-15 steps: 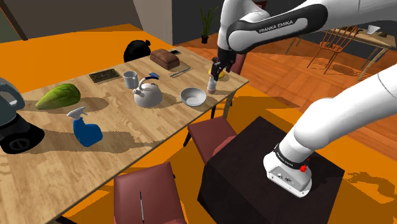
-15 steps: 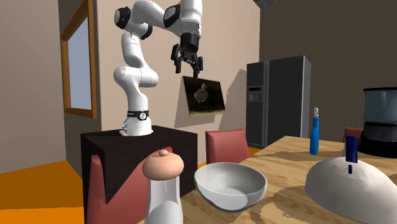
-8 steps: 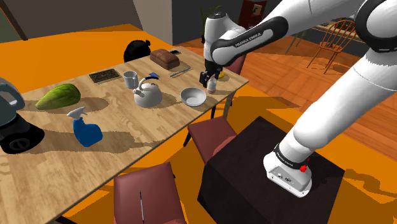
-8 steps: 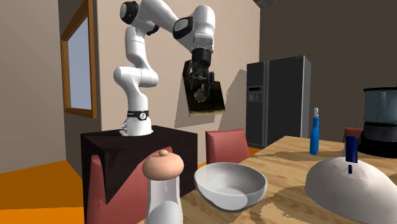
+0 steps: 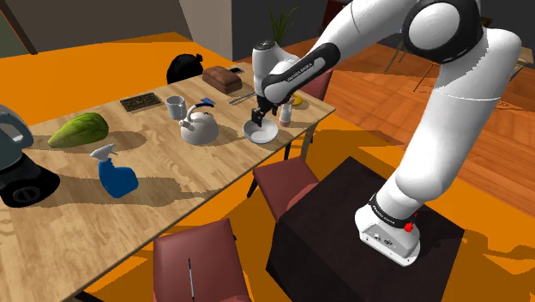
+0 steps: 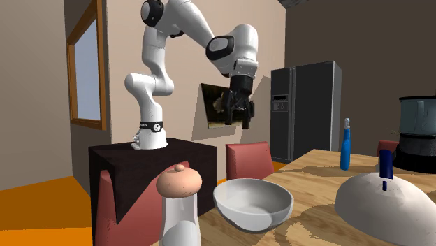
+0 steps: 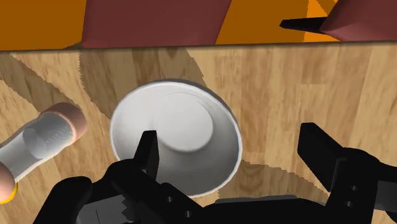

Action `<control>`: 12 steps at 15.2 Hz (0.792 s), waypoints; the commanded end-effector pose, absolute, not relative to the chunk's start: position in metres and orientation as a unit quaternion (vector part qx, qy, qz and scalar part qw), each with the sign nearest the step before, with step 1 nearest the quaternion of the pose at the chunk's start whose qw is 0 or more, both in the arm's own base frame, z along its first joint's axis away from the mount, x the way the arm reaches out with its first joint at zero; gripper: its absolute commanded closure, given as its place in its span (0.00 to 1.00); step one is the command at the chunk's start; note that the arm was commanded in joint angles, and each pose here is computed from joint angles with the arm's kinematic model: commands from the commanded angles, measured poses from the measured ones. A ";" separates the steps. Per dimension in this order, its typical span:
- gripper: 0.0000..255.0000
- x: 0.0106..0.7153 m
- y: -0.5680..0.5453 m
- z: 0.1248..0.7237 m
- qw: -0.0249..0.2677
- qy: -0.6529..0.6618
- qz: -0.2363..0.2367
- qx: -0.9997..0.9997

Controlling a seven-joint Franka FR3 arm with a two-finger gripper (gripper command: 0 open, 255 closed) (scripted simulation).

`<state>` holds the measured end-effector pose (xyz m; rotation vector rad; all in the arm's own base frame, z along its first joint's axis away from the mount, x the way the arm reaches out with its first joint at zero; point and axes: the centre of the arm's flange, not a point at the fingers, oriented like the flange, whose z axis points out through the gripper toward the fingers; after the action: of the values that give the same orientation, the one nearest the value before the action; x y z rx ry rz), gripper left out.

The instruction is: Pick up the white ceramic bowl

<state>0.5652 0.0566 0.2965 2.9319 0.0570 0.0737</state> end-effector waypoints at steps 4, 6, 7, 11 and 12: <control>0.00 0.606 0.063 0.247 0.112 0.020 0.021 0.993; 0.00 0.623 0.066 0.226 0.115 0.021 0.019 0.993; 0.00 0.632 0.067 0.216 0.116 0.021 0.019 0.993; 0.00 0.666 0.072 0.174 0.123 0.022 0.016 0.992; 0.00 0.670 0.073 0.169 0.124 0.022 0.015 0.992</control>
<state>0.6652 0.0723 0.1778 2.8956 0.0633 0.0451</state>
